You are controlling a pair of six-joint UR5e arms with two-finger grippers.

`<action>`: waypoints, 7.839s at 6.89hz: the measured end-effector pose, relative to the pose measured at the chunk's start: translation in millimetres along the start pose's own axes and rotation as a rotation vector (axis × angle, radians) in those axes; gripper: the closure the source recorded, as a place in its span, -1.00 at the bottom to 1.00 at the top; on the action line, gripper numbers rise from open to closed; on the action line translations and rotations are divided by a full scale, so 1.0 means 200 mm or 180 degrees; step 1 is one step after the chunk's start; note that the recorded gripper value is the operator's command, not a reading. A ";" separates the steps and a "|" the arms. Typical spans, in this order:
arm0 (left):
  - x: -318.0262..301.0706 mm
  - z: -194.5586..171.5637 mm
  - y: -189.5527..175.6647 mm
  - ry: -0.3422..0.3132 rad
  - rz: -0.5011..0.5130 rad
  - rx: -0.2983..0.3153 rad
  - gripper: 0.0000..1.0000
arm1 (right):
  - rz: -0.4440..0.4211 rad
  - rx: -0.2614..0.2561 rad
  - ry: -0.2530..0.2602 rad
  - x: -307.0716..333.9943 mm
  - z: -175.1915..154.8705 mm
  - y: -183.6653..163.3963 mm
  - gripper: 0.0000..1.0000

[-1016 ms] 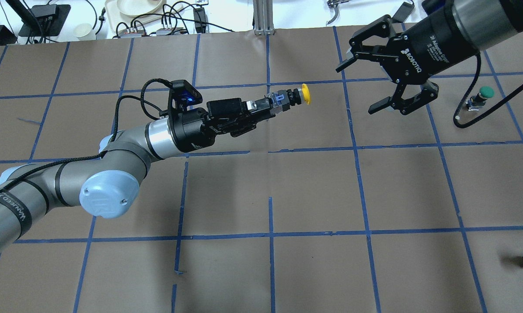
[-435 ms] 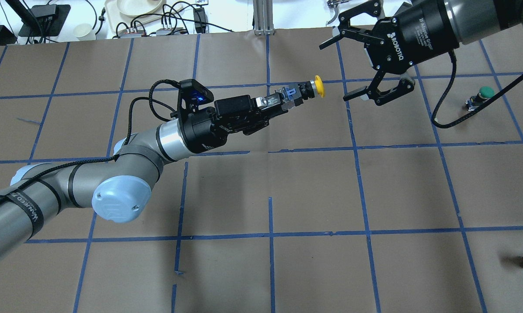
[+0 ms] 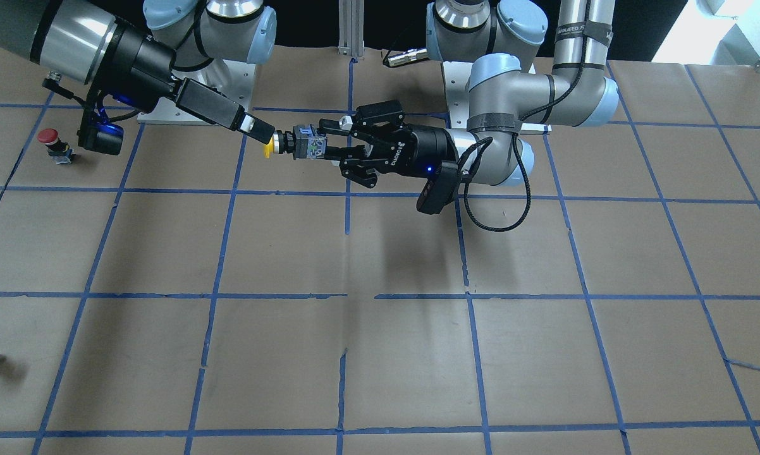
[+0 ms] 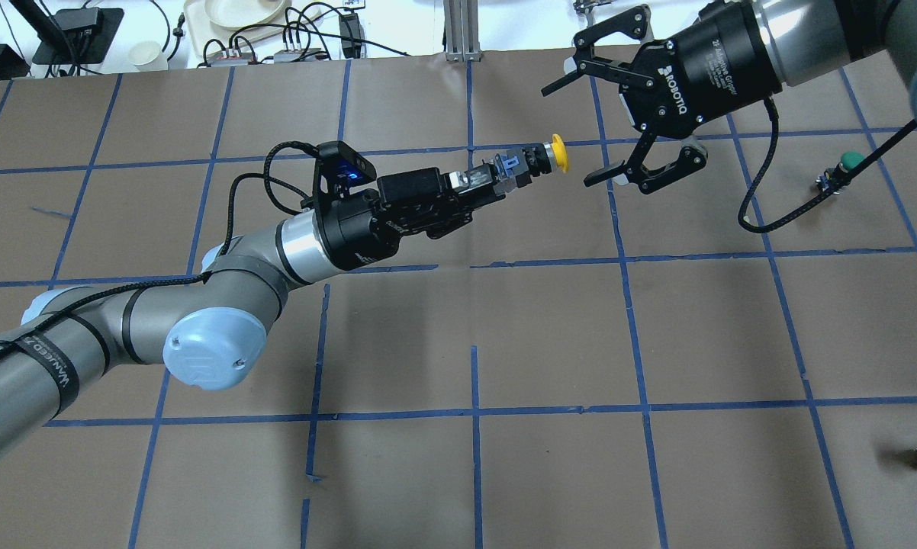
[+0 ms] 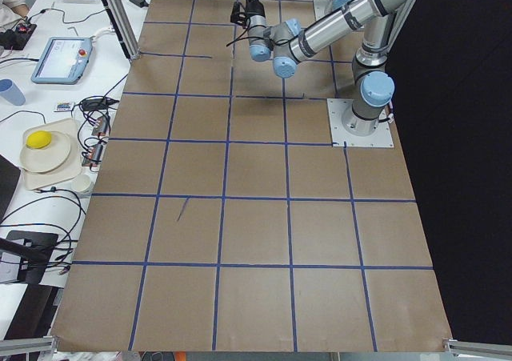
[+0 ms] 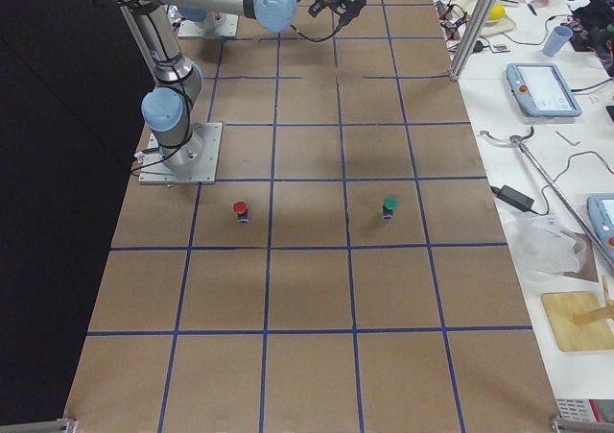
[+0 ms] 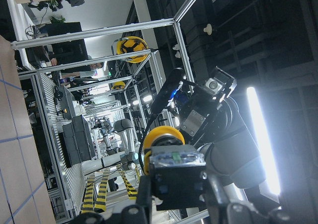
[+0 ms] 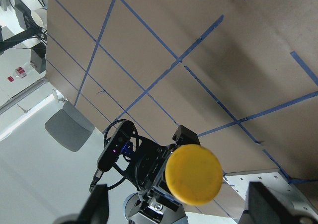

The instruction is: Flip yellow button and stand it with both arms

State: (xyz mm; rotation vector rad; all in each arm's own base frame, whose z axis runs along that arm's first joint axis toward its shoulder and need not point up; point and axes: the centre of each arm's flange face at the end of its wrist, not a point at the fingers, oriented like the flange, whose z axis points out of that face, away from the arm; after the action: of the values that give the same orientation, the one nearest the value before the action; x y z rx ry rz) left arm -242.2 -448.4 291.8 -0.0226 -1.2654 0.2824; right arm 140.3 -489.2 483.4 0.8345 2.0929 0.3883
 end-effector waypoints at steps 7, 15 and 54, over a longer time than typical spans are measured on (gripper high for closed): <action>0.00 0.00 0.00 -0.0007 -0.0024 0.0001 0.94 | 0.0323 -0.0082 0.0043 0.10 0.08 -0.03 0.40; 0.07 0.02 -0.03 -0.0114 -0.0323 -0.0125 -0.99 | 0.0271 0.0072 0.0070 0.08 -0.01 -0.06 0.45; 1.10 -0.04 -0.58 -0.5789 0.0156 -0.0921 -1.00 | -0.4023 0.0692 0.2887 0.87 -0.89 -0.54 -1.00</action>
State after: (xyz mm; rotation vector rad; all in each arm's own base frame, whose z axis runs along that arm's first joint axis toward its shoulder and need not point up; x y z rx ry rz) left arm -152.7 -510.9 514.6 -0.0472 -3.1101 0.0966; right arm -123.6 -446.6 432.1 -0.8174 3.0070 -0.2267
